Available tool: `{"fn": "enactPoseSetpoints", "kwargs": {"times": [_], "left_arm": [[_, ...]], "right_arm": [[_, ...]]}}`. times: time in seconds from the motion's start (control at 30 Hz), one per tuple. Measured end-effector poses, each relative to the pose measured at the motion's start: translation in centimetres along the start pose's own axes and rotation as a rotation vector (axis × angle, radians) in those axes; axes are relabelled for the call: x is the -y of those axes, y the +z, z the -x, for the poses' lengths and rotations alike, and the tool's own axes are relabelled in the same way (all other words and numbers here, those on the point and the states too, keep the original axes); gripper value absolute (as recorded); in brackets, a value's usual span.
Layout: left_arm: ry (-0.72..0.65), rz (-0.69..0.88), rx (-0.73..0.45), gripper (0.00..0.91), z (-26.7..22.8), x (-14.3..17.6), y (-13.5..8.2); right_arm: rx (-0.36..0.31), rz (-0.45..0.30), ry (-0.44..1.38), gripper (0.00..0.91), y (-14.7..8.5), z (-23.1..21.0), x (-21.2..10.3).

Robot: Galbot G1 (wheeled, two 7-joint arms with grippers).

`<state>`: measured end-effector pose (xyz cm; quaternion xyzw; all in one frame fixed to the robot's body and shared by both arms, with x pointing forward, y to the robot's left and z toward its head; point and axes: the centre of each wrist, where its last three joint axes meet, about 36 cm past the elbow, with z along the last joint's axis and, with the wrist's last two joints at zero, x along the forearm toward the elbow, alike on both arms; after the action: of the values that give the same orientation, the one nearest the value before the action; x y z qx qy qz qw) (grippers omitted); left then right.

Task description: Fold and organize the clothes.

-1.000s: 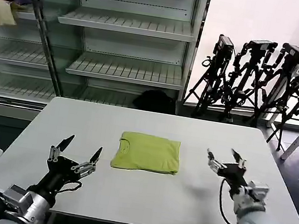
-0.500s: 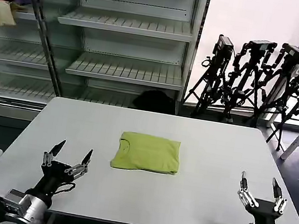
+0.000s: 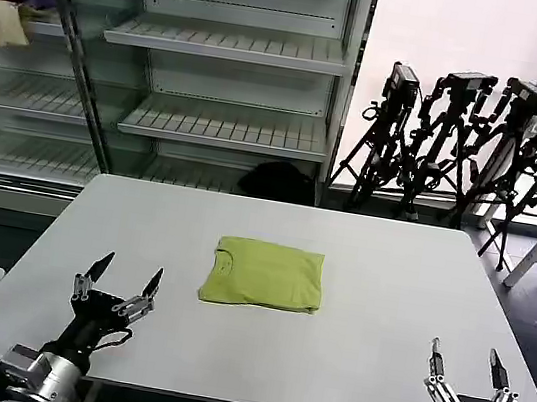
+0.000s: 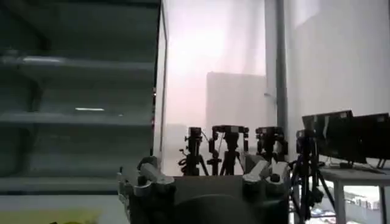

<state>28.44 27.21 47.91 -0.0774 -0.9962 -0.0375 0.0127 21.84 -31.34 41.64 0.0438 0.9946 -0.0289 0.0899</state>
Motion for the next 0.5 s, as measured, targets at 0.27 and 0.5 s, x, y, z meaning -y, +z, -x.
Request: {"fn": "enactPoseSetpoints", "kwargs": {"times": [0.27,0.5], "left_arm": [[-0.006,0.004,-0.004,0.907,-0.3,-0.1,0.2],[-0.017,0.005,-0.008,0.907,-0.7,0.1,0.0]], "right_arm": [[0.006,0.007,-0.004,0.907,0.5,-0.8,-0.1],[0.011,0.008,-0.014,0.907,0.6,-1.2,-0.1]]}}
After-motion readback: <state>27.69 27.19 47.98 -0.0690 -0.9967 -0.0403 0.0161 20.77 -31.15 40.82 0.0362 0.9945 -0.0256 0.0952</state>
